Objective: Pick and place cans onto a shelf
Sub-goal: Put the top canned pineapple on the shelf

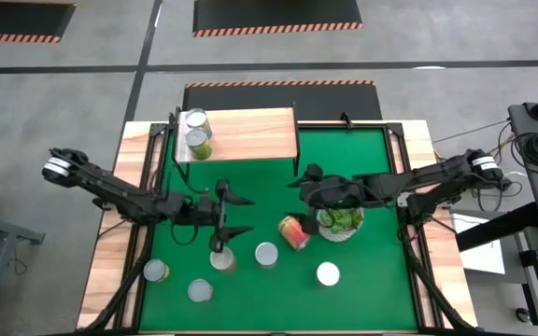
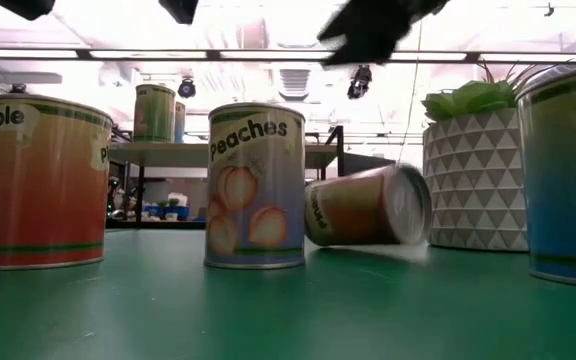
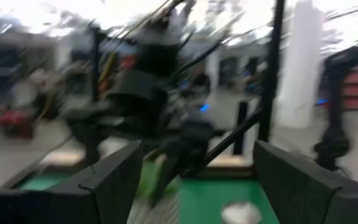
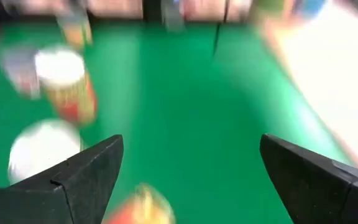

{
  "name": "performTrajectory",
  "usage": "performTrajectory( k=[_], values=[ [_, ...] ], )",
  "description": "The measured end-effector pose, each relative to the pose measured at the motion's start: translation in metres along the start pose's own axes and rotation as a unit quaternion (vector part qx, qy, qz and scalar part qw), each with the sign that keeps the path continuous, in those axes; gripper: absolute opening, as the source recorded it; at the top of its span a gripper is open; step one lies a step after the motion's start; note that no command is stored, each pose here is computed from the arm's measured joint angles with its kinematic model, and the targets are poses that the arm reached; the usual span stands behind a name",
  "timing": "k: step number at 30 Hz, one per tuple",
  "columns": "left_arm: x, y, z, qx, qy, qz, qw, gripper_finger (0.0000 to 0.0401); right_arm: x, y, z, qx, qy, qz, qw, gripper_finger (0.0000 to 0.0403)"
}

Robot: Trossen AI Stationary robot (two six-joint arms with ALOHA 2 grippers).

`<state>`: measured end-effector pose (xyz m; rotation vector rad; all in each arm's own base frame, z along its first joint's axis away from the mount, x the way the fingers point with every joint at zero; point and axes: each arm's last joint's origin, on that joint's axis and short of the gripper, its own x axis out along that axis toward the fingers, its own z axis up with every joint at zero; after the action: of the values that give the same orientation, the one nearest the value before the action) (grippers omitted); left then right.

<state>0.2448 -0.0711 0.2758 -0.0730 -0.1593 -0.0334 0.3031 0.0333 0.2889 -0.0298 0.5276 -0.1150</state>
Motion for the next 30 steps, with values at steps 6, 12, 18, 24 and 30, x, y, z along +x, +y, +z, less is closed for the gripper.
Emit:
performTrajectory(
  k=[6, 12, 18, 24, 30],
  values=[
    [-0.009, 0.005, 0.002, -0.011, 0.045, 0.039, 0.998, 0.0286, 0.001, 0.006, -0.003, 0.088, 0.175, -0.024, 0.98, 0.0365],
    [-0.022, 0.008, 0.007, 0.002, 0.078, 0.04, 0.996, 0.0286, 0.018, 0.019, 0.0, 0.173, 0.258, 0.014, 0.95, 0.0365],
    [-0.036, 0.012, 0.012, -0.006, 0.109, 0.044, 0.993, 0.0286, 0.043, 0.028, -0.004, 0.166, 0.319, 0.036, 0.932, 0.0365],
    [-0.044, 0.014, 0.014, -0.018, 0.131, 0.048, 0.99, 0.0286, 0.069, 0.028, -0.01, 0.169, 0.36, 0.011, 0.918, 0.0365],
    [-0.046, 0.014, 0.014, -0.026, 0.133, 0.048, 0.99, 0.0286, 0.088, 0.029, -0.018, 0.175, 0.407, -0.02, 0.896, 0.0365]
  ],
)
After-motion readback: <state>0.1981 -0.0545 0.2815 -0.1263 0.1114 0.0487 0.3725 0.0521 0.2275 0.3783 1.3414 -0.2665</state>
